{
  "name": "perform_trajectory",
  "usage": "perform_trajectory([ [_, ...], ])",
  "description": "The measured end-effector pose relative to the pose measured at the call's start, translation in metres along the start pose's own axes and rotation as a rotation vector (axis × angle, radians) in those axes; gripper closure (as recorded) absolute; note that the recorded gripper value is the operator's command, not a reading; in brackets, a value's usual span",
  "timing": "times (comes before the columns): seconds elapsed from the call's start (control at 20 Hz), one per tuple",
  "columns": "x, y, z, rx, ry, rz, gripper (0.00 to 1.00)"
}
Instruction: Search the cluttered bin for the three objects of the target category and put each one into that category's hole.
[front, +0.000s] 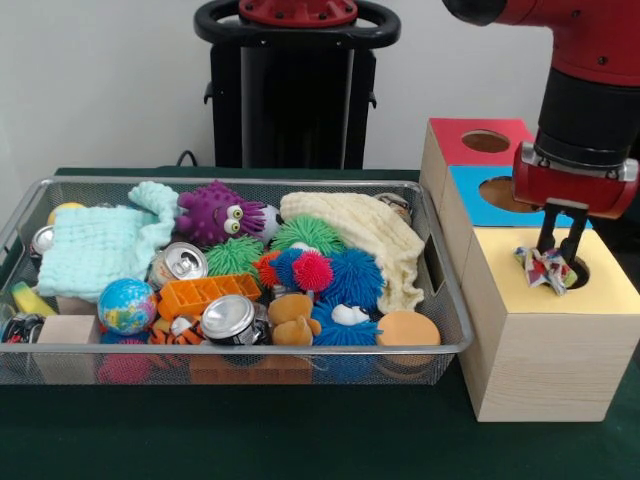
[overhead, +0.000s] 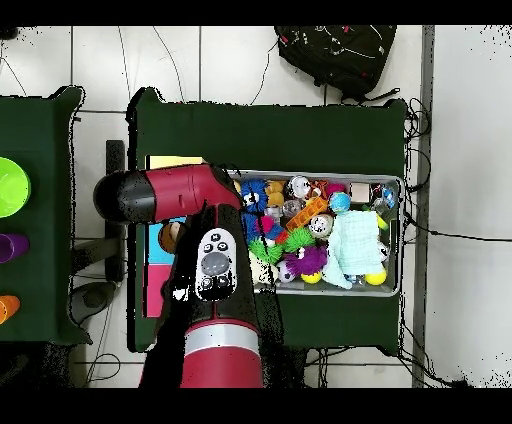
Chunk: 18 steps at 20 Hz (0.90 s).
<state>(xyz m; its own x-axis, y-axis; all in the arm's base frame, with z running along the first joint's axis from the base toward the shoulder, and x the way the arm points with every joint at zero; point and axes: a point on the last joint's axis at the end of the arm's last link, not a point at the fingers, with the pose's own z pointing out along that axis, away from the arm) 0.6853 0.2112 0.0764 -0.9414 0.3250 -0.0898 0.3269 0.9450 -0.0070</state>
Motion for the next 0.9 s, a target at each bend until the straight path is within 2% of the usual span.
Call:
perform_trajectory([
  [0.35, 0.008, 0.014, 0.011, -0.010, 0.024, 0.022, 1.00],
  [0.5, 0.007, 0.014, 0.011, -0.001, 0.023, 0.023, 1.00],
  [0.55, 0.006, 0.012, 0.011, 0.013, 0.030, 0.022, 0.00],
  [0.9, -0.005, 0.008, 0.010, 0.039, 0.044, 0.028, 0.00],
])
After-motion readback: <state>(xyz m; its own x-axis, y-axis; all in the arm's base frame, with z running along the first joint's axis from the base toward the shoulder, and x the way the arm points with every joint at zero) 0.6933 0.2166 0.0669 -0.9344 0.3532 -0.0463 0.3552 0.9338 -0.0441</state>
